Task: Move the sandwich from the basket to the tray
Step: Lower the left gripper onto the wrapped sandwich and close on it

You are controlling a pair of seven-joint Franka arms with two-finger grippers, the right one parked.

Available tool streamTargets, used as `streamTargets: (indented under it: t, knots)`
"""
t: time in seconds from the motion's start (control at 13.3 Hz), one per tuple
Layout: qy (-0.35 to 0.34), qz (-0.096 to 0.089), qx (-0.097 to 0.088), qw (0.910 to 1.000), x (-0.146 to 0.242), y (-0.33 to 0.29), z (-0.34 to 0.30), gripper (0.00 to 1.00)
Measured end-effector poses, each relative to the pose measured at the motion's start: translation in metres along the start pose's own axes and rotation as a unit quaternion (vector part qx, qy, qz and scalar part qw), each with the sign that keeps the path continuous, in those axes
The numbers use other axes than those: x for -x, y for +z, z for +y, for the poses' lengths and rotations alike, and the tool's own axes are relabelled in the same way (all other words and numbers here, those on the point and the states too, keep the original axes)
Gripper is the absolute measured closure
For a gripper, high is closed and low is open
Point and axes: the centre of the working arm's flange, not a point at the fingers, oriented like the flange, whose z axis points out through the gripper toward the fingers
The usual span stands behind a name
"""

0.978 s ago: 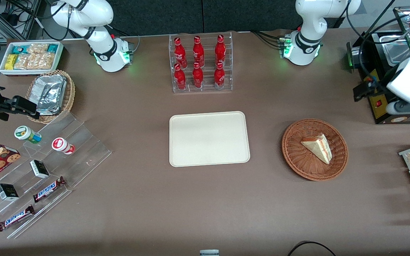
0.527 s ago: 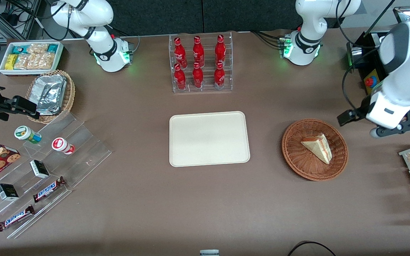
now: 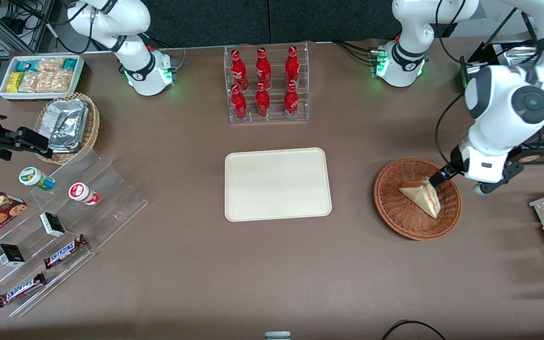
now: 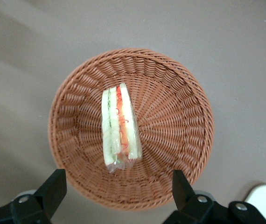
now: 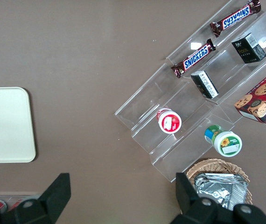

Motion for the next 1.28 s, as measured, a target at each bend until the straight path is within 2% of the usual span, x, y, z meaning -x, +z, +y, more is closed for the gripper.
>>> streamTargets:
  t: [0.23,0.68,1.13,1.28]
  knots:
    - [-0.007,-0.007,-0.004,0.9999,0.009,0.036,-0.004,0.00]
    - [-0.007,-0.002,0.004,1.0000,0.019,0.085,-0.008,0.00]
    - [-0.008,-0.010,-0.003,0.9999,0.021,0.105,-0.011,0.00]
    - [-0.010,-0.010,-0.002,0.9999,0.021,0.105,-0.011,0.04]
